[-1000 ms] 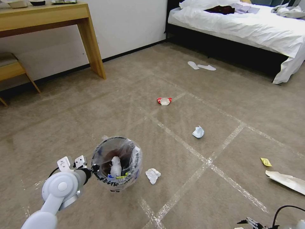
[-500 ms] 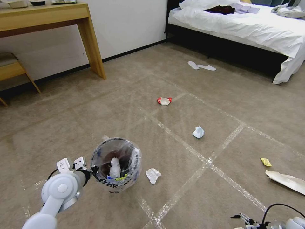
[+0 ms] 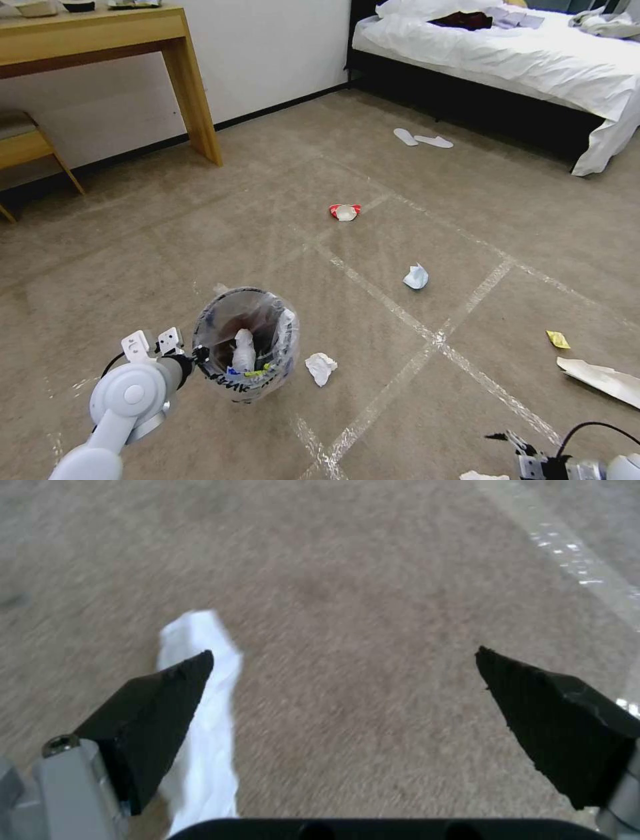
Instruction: Pick up the trash bin and place the garbage on the floor into it.
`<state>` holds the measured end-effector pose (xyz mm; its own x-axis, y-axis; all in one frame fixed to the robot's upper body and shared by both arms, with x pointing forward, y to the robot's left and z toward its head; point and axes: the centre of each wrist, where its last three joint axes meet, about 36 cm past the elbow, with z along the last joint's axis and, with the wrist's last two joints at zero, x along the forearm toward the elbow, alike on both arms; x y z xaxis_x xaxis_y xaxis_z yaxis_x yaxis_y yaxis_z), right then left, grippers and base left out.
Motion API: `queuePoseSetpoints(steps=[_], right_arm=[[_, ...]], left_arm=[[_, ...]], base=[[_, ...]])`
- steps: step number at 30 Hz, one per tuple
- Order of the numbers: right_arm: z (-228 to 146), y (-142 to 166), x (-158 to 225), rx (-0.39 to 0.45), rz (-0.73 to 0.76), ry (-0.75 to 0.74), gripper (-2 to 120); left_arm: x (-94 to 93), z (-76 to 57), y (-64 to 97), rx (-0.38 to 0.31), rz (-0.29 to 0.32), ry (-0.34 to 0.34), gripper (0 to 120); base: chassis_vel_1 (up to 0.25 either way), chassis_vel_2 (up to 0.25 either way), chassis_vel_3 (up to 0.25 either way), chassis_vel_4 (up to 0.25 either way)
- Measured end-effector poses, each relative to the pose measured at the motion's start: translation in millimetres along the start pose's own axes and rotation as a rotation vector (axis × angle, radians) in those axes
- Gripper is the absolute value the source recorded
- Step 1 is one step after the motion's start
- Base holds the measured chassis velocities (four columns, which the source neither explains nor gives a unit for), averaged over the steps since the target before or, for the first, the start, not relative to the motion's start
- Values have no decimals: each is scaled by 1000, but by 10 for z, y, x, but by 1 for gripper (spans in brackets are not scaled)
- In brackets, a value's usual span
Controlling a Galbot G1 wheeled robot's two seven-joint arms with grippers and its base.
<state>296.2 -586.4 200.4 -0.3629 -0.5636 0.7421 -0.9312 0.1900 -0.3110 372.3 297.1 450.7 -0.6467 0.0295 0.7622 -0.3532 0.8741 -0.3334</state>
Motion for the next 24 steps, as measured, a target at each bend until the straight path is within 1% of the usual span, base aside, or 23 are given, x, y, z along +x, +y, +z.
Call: queuePoseSetpoints(steps=[2, 6, 8, 9, 10, 12, 13, 15, 16, 17, 18, 19, 21, 24], right_arm=[[16, 79, -16, -69, 61, -38, 100], [-2, 115, -46, -100, 93, -66, 100], [-48, 97, -97, -126, 162, -103, 100], [-72, 105, -139, -160, 224, -133, 100], [-72, 105, -139, -160, 224, -133, 100], [-125, 155, -234, -237, 341, -197, 100], [-125, 155, -234, -237, 341, -197, 100], [-262, 83, -360, -312, 534, -290, 100], [-262, 83, -360, -312, 534, -290, 100], [-363, 24, -419, -347, 643, -343, 100], [-447, -16, -466, -373, 719, -383, 100], [-447, -16, -466, -373, 719, -383, 100], [-562, -99, -511, -398, 797, -434, 100], [-642, -177, -521, -398, 830, -466, 100]], left_arm=[[9, 11, 20, -3, -6, 2, 0], [20, 12, 34, -4, -10, 1, 0], [26, 13, 30, -4, -8, 0, 0], [26, 11, 24, -3, -7, -1, 0], [26, 11, 24, -3, -7, -1, 0], [26, 9, 16, -2, -4, -3, 0], [26, 9, 16, -2, -4, -3, 0], [26, 9, 13, -3, -4, -2, 0], [26, 9, 13, -3, -4, -2, 0], [27, 11, 17, -4, -5, -2, 0], [33, 16, 30, -3, -9, -1, 0], [33, 16, 30, -3, -9, -1, 0], [65, 33, 56, 0, -16, -2, 0], [89, 51, 69, 2, -19, -2, 0]], base=[[0, 0, 0, 0], [0, 0, 0, 0], [0, 0, 0, 0], [0, 0, 0, 0], [0, 0, 0, 0], [0, 0, 0, 0], [0, 0, 0, 0], [0, 0, 0, 0], [0, 0, 0, 0], [0, 0, 0, 0], [0, 0, 0, 0], [0, 0, 0, 0], [0, 0, 0, 0], [0, 0, 0, 0]])
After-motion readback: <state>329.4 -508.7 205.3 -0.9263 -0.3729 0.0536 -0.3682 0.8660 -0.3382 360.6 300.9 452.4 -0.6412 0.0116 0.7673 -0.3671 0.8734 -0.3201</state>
